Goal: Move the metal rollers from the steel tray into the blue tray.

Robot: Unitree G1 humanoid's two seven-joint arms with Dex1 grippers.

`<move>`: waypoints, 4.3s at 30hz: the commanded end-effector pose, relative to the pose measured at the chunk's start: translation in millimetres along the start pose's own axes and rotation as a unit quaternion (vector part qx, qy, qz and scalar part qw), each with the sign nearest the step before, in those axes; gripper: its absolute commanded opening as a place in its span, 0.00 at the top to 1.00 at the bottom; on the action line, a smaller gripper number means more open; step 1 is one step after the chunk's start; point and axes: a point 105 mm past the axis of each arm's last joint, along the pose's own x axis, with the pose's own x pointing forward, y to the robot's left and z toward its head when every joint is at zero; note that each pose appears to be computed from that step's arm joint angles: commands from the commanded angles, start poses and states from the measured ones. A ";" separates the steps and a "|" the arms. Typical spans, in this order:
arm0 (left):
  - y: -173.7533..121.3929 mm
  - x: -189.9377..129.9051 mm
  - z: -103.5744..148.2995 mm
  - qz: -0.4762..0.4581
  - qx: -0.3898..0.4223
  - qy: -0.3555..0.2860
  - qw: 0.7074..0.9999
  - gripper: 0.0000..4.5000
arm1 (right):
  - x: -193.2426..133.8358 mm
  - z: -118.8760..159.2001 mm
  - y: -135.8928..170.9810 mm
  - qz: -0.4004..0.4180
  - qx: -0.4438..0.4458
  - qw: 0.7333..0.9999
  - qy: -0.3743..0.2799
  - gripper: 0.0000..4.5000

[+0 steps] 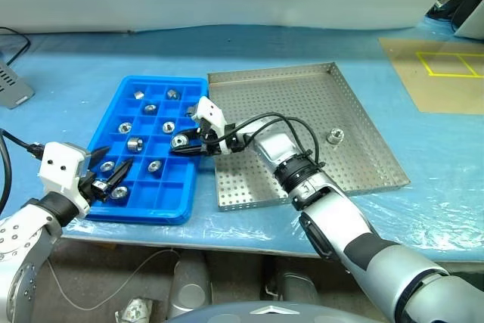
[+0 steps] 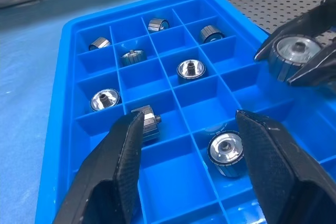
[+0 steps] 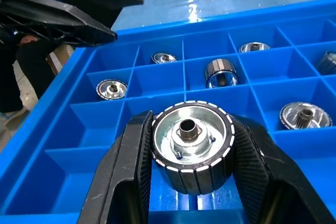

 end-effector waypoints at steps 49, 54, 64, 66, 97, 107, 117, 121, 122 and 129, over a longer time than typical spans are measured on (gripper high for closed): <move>-79.4 142.9 34.8 -0.304 0.022 -0.078 0.949 0.34 | -246.2 -83.7 -73.0 -0.534 0.091 0.840 0.023 0.18; -80.0 142.2 33.0 -0.301 0.020 -0.078 0.950 0.34 | -244.3 -97.3 -72.0 -0.530 0.100 0.841 0.038 0.18; -76.5 138.6 31.4 -0.292 0.023 -0.075 0.953 0.34 | -228.7 -90.8 -74.0 -0.504 0.076 0.859 0.038 0.46; -75.1 137.8 31.1 -0.290 0.024 -0.074 0.954 0.34 | -226.2 -88.5 -74.1 -0.499 0.074 0.863 0.035 0.55; 4.9 -16.0 -1.7 0.006 0.002 -0.005 1.000 0.34 | -32.3 28.9 26.0 0.110 -0.098 0.989 0.003 0.64; -6.7 -42.5 -8.8 0.052 -0.015 0.011 0.998 0.34 | 5.4 19.0 41.6 0.143 -0.113 0.983 0.004 0.64; -8.0 -31.4 -7.0 0.039 -0.016 0.007 0.999 0.34 | 1.4 0.7 39.0 0.140 -0.111 0.983 0.040 0.64; -5.8 -22.7 -4.8 0.026 -0.014 0.002 1.000 0.34 | -6.7 -3.8 36.9 0.142 -0.101 0.983 0.049 0.42; -5.3 -20.4 -4.1 0.023 -0.013 0.001 1.000 0.34 | -7.3 -4.3 36.8 0.142 -0.099 0.984 0.049 0.34; 1.3 -7.5 2.6 0.004 -0.001 -0.005 1.000 0.34 | -6.4 -4.5 26.2 0.098 -0.098 0.989 0.053 0.05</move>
